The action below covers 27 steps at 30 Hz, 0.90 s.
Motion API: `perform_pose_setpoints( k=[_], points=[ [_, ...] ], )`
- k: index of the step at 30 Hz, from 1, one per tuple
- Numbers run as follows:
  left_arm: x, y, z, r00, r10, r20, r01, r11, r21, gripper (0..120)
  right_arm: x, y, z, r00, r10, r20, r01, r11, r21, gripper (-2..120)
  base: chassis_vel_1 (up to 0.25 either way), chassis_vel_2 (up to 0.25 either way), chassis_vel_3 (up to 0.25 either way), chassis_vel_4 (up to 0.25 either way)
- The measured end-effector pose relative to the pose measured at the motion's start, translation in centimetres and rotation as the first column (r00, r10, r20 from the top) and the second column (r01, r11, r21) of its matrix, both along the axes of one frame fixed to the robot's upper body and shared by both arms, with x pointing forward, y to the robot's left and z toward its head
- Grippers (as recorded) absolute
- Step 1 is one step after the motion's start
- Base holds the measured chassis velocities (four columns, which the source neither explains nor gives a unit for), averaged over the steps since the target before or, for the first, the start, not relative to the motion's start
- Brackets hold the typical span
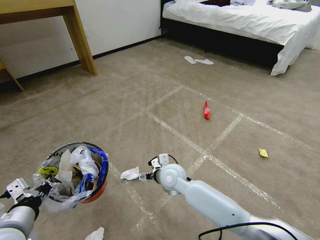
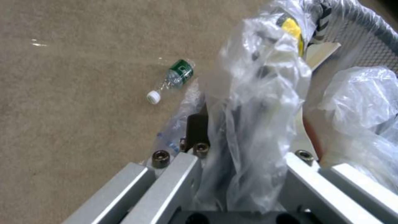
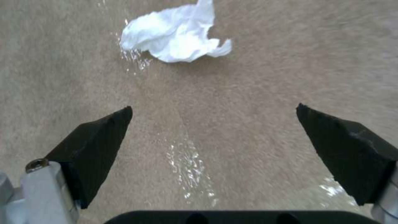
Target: Pick up the trash bin and place the garbage on the floor into it.
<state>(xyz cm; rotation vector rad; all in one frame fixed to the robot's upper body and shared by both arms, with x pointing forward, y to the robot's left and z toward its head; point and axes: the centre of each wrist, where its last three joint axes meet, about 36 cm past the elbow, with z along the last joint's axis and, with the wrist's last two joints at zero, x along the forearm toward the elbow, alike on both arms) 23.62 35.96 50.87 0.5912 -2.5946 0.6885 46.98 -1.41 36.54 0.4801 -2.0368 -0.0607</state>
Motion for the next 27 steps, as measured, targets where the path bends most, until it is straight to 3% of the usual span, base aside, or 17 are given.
perform_pose_setpoints(
  k=[13,27],
  points=[
    [-0.6,0.2,0.1,1.0,0.013,-0.012,-0.013,1.0,0.009,1,1.6,3.1,-5.2,1.0,0.019,0.004,-0.019,1.0,0.006,99,0.0,0.0,0.0,0.0],
    [-1.1,-0.3,0.6,1.0,0.011,-0.007,-0.011,1.0,0.009,1,2.8,4.9,-7.7,0.999,0.015,0.038,-0.016,0.999,0.031,94,0.0,0.0,0.0,0.0]
  ],
)
